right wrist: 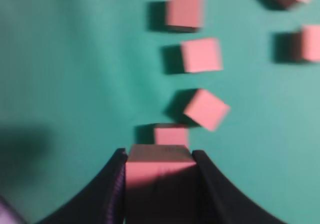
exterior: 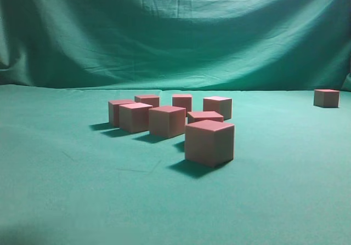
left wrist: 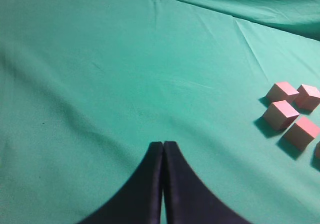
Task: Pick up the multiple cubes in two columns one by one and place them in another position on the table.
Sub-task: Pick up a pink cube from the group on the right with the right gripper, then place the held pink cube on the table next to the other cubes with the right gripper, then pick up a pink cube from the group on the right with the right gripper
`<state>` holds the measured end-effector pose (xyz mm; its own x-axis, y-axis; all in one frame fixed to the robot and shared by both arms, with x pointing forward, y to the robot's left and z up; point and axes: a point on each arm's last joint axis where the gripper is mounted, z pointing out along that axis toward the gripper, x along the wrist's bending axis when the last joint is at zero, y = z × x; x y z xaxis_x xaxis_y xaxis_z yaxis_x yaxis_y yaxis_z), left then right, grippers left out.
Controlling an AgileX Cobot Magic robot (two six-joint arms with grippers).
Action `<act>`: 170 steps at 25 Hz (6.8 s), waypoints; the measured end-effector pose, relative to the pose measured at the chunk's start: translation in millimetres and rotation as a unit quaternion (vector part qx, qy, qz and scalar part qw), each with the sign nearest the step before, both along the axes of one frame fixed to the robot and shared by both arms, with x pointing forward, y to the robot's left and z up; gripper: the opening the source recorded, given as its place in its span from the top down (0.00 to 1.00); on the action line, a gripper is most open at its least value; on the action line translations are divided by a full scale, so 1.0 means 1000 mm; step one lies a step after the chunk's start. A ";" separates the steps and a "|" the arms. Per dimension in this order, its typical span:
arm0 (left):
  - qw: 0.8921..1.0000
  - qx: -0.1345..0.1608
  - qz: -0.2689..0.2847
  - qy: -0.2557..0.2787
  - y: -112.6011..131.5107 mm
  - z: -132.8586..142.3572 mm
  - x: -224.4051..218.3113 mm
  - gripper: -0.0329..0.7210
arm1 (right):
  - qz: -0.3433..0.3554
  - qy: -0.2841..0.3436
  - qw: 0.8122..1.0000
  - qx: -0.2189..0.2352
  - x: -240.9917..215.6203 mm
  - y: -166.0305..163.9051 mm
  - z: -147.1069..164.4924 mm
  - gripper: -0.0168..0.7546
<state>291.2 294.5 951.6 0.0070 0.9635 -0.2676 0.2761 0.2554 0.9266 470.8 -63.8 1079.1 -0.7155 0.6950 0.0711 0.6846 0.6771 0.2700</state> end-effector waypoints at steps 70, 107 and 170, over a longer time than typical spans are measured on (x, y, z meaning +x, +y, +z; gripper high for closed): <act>1.000 0.000 0.000 0.000 0.000 0.000 0.000 0.96 | 0.285 0.001 0.951 -0.121 -0.014 0.079 -0.140 0.35; 1.000 0.000 0.000 0.000 0.000 0.000 0.000 0.96 | -0.227 -0.131 0.958 -0.115 0.133 -0.122 0.034 0.26; 1.000 0.000 0.000 0.000 0.000 0.000 0.000 0.96 | -0.299 -0.064 0.952 0.024 0.125 -0.148 0.051 0.63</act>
<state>291.2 294.5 951.6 0.0070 0.9635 -0.2676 0.2761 0.2554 0.9266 595.4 -212.0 1130.0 -0.1981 0.9788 0.0526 0.9029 0.1613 0.3984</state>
